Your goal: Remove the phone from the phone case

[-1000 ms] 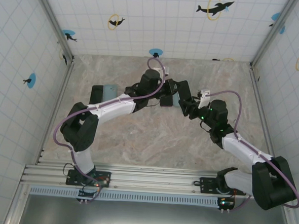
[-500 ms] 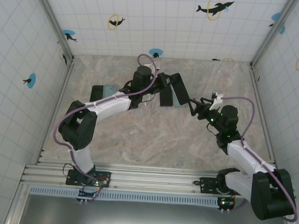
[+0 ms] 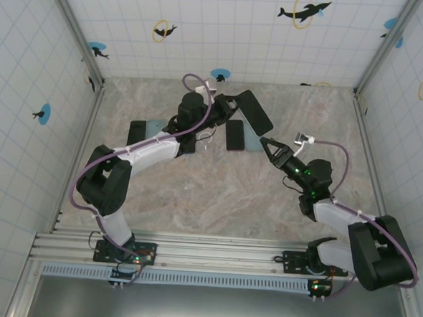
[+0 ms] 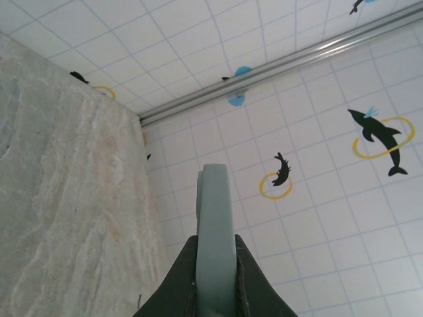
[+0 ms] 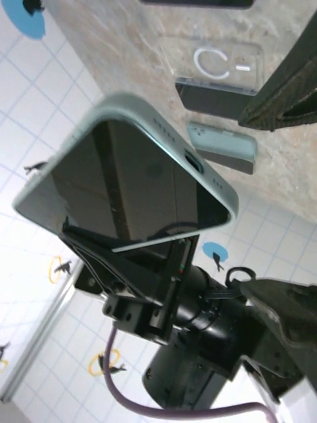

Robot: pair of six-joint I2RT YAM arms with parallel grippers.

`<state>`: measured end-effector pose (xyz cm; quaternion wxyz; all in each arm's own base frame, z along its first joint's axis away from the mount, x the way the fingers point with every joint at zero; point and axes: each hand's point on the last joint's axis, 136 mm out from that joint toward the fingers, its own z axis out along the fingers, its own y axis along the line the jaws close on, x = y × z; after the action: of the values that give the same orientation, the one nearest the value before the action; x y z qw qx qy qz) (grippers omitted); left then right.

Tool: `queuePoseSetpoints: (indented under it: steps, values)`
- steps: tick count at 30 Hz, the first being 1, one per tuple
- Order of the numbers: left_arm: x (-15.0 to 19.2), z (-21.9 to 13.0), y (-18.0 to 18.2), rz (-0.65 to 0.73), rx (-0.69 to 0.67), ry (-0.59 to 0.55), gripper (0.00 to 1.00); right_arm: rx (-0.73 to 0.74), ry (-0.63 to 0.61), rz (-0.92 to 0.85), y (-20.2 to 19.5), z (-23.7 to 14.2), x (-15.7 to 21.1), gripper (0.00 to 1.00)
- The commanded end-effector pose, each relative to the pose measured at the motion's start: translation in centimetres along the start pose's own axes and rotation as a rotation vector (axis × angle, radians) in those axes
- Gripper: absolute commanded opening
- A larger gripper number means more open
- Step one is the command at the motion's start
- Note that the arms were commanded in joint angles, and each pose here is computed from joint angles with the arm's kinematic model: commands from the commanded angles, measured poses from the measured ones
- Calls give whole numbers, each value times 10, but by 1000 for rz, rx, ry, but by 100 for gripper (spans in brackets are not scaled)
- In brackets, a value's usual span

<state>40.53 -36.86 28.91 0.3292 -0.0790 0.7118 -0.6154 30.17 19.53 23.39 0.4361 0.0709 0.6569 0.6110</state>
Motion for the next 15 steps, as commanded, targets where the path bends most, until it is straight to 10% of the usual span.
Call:
queuePoseSetpoints:
  steps: [1, 15]
  values:
    - [-10, -9, -55, 0, 171, -31, 4, -166, -43, 39, 42, 9, -16, 51]
    - [-6, -9, -63, -24, 209, -13, 4, -229, -54, 65, 51, 18, -24, 26]
